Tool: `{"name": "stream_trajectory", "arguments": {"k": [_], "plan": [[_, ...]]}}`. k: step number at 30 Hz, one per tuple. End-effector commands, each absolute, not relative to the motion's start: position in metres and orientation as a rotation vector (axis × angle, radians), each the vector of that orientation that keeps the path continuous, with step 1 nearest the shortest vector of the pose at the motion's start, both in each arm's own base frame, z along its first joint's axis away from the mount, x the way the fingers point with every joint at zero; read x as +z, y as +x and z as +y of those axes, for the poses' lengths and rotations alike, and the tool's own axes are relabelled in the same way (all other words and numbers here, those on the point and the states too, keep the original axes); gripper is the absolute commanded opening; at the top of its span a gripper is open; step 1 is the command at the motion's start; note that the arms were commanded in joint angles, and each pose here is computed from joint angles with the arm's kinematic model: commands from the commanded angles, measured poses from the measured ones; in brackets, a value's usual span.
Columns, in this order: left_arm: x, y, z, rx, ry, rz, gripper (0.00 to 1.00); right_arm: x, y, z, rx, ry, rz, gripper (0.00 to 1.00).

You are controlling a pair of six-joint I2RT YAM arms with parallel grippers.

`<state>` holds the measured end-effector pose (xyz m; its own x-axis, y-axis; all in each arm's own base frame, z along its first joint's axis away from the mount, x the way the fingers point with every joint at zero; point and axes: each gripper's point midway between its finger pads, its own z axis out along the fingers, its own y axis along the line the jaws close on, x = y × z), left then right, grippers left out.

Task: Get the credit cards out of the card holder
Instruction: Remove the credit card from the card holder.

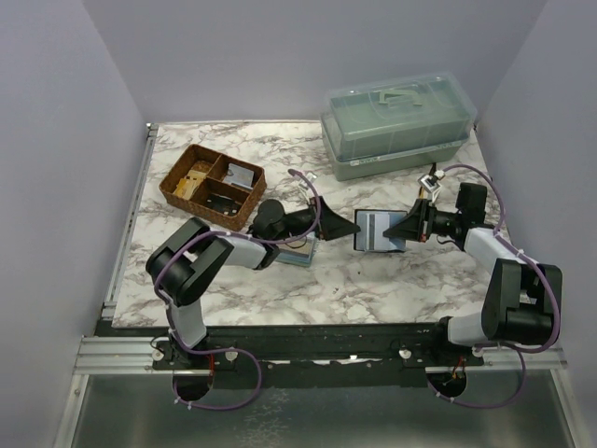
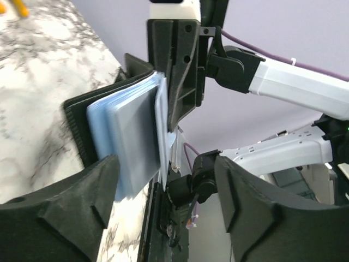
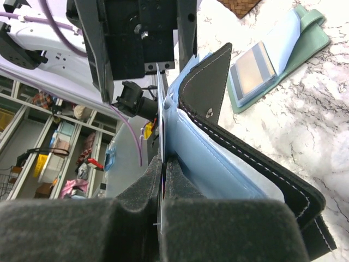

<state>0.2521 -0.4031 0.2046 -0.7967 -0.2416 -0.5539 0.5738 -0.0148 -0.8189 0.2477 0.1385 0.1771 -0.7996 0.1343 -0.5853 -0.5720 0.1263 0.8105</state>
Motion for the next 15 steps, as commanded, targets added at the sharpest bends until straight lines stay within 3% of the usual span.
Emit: {"name": "stream_trajectory", "arguments": {"k": [1, 2, 3, 15], "plan": [[0.208, 0.262, -0.366, -1.785, 0.275, 1.669, 0.88, 0.195, 0.236, 0.138, 1.808, -0.516, 1.783, 0.00], [0.208, 0.263, -0.361, -1.766, 0.260, 1.665, 0.97, 0.196, 0.235, 0.138, 1.813, -0.521, 1.778, 0.00], [0.206, 0.264, -0.358, -1.747, 0.239, 1.669, 0.99, 0.197, 0.234, 0.138, 1.818, -0.525, 1.773, 0.00], [0.174, 0.262, -0.381, -1.784, 0.266, 1.767, 0.99, 0.202, 0.228, 0.138, 1.853, -0.554, 1.747, 0.00]]}}
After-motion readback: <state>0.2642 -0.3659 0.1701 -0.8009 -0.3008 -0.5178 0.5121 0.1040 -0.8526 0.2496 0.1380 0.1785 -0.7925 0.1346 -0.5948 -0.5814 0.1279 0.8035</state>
